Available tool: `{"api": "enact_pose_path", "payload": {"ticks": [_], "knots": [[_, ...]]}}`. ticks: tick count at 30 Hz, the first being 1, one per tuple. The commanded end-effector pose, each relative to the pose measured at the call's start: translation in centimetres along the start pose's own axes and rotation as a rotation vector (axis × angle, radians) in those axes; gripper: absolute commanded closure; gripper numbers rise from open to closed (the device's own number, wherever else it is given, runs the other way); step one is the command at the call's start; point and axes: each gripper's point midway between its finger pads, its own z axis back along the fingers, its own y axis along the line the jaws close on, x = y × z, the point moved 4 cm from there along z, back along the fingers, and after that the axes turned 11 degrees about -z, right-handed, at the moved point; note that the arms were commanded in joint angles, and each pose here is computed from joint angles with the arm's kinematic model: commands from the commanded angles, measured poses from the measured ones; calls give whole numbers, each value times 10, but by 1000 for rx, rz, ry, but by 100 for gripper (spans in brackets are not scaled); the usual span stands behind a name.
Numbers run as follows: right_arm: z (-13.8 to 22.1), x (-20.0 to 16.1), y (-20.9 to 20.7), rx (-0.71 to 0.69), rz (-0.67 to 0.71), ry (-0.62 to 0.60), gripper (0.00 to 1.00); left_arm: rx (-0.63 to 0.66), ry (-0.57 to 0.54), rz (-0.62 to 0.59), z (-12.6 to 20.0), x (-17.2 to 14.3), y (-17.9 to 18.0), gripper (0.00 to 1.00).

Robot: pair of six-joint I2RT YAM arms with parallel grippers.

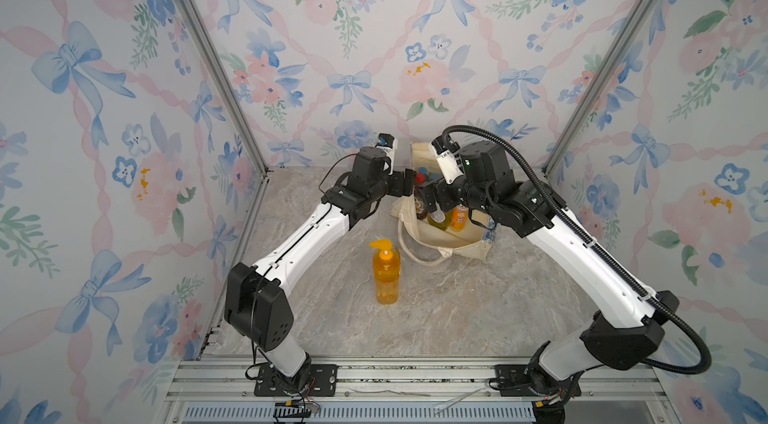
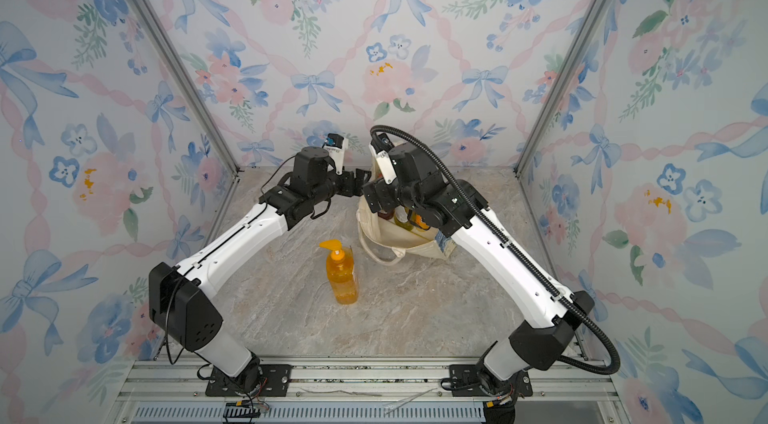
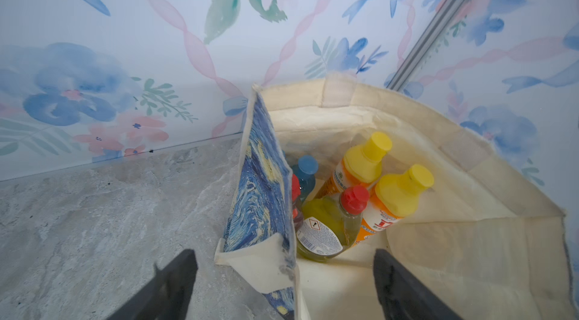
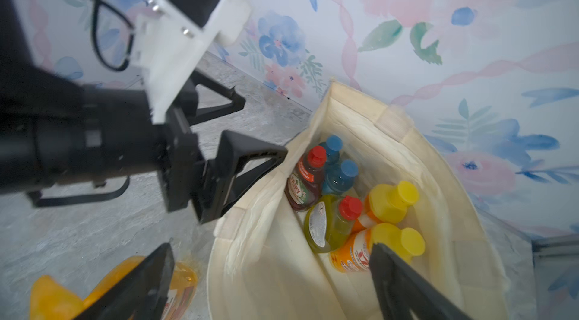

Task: Pack dish soap into the shopping bag
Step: Place the bottle of dish soap in the shopping bag, then pick up the bottle of dish soap at the center of the board.

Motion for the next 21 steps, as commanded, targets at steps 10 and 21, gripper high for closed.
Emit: {"api": "enact_pose_path", "payload": {"ticks": [10,21], "knots": [[-17,-72,92,376,24,144,5,150,-114,64,61,24,51,2],[-66,-126,122,406,89,164,13,297,-160,99,96,25,84,2]]}}
